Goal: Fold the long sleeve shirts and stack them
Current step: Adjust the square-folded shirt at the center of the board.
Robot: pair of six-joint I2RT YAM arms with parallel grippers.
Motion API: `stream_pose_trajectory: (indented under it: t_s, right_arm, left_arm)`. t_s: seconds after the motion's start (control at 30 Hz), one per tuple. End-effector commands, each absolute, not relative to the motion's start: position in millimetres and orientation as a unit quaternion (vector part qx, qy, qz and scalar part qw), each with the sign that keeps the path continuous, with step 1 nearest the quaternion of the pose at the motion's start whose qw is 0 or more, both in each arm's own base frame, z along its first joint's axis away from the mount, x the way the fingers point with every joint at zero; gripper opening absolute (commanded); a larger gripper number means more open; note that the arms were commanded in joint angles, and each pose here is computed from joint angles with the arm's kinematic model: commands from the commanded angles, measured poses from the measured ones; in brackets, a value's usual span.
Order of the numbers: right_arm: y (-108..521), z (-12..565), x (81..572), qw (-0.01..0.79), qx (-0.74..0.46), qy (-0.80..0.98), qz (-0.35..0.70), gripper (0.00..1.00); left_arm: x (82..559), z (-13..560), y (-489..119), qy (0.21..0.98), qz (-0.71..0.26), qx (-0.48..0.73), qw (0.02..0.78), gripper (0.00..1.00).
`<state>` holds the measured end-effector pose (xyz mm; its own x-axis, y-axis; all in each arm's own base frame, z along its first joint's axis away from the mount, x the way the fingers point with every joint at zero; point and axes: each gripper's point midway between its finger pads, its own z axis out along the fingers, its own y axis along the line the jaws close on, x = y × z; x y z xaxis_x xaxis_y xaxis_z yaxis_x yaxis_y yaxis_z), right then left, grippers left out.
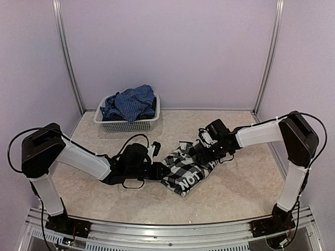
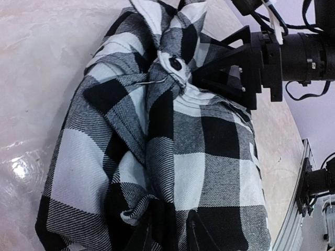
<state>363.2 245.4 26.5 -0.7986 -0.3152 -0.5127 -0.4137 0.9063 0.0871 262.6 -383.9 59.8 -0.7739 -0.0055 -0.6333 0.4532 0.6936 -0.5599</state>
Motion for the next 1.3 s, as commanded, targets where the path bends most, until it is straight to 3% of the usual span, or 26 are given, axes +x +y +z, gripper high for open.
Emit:
stream_pose_trajectory:
  t_s: [0.0,0.17,0.47,0.83,1.03,1.27]
  right_arm:
    - [225,25,355,0.245,-0.203,0.946,0.059,0.84]
    - [219,35,358,0.262,-0.226,0.937,0.037,0.86]
    - [221,41,358,0.279,-0.250,0.926,0.040,0.86]
    - [221,40,357,0.283,-0.252,0.925,0.043,0.86]
    - [221,39,355,0.281,-0.250,0.925,0.046,0.86]
    - [220,32,352,0.272,-0.250,0.928,0.046,0.86]
  left_arm:
    - [253,88,-411,0.822,-0.437,0.188,0.312,0.25]
    - [270,101,-406,0.817,-0.447,0.173,0.321,0.46]
    - [306,87,-405,0.844,-0.426,0.150,0.291,0.54]
    - [319,56,-416,0.873,-0.384,0.154,0.257,0.49]
    - [322,44,-422,0.875,-0.378,0.164,0.255,0.40]
    - [329,55,-427,0.859,-0.378,0.181,0.295,0.40]
